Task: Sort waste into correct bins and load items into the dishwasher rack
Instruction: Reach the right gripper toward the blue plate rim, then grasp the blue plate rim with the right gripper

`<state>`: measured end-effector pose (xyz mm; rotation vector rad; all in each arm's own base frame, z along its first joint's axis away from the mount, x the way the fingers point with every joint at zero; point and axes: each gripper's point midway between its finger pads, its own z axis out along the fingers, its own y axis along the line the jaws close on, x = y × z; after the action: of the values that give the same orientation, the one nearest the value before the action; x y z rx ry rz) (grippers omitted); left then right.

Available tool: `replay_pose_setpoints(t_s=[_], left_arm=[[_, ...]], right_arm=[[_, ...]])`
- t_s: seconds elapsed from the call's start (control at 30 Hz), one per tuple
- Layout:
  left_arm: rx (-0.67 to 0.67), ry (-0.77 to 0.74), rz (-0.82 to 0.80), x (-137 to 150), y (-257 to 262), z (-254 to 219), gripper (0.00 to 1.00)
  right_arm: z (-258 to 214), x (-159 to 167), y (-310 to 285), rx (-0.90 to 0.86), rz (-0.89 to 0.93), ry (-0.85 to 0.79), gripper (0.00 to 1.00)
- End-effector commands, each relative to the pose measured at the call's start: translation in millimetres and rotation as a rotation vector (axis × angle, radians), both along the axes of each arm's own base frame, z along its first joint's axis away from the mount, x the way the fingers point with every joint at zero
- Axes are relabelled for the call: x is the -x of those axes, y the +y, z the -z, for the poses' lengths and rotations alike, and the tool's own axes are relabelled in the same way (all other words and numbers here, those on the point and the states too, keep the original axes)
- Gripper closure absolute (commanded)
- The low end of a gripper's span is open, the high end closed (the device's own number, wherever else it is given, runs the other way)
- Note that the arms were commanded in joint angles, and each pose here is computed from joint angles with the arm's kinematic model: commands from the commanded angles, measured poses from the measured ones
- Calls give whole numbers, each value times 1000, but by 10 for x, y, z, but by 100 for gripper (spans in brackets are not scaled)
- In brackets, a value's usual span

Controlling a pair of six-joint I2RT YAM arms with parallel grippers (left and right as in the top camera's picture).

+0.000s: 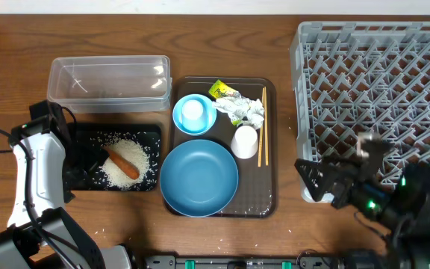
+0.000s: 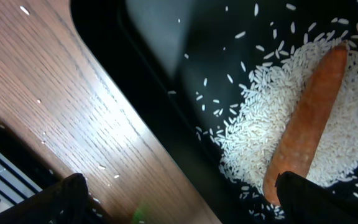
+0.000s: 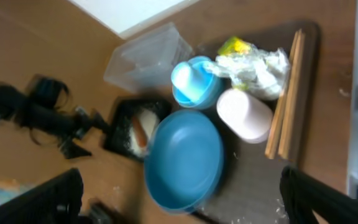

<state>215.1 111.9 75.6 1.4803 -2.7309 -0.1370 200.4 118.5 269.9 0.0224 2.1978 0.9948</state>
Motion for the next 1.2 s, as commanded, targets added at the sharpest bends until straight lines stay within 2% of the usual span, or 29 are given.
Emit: replay_pose_setpoints(t_s=[0.0, 0.2, 0.5, 0.73, 0.93, 1.17], left_arm=[[-5, 10, -10, 27, 17, 2, 1], [-5, 10, -10, 27, 17, 2, 1], [-5, 10, -10, 27, 17, 2, 1], [-5, 10, -10, 27, 17, 2, 1], [-5, 10, -10, 27, 17, 2, 1], [-5, 10, -10, 27, 17, 2, 1]], right_arm=[[-45, -161, 20, 226, -96, -39, 1], [85, -221, 540, 456, -331, 43, 1], [679, -146, 1540, 806, -563, -18, 1], [1276, 116, 2141, 815, -723, 55, 1], [1770, 415, 2502, 806, -863, 123, 10], [2194, 632, 2689, 845, -909, 164, 14]])
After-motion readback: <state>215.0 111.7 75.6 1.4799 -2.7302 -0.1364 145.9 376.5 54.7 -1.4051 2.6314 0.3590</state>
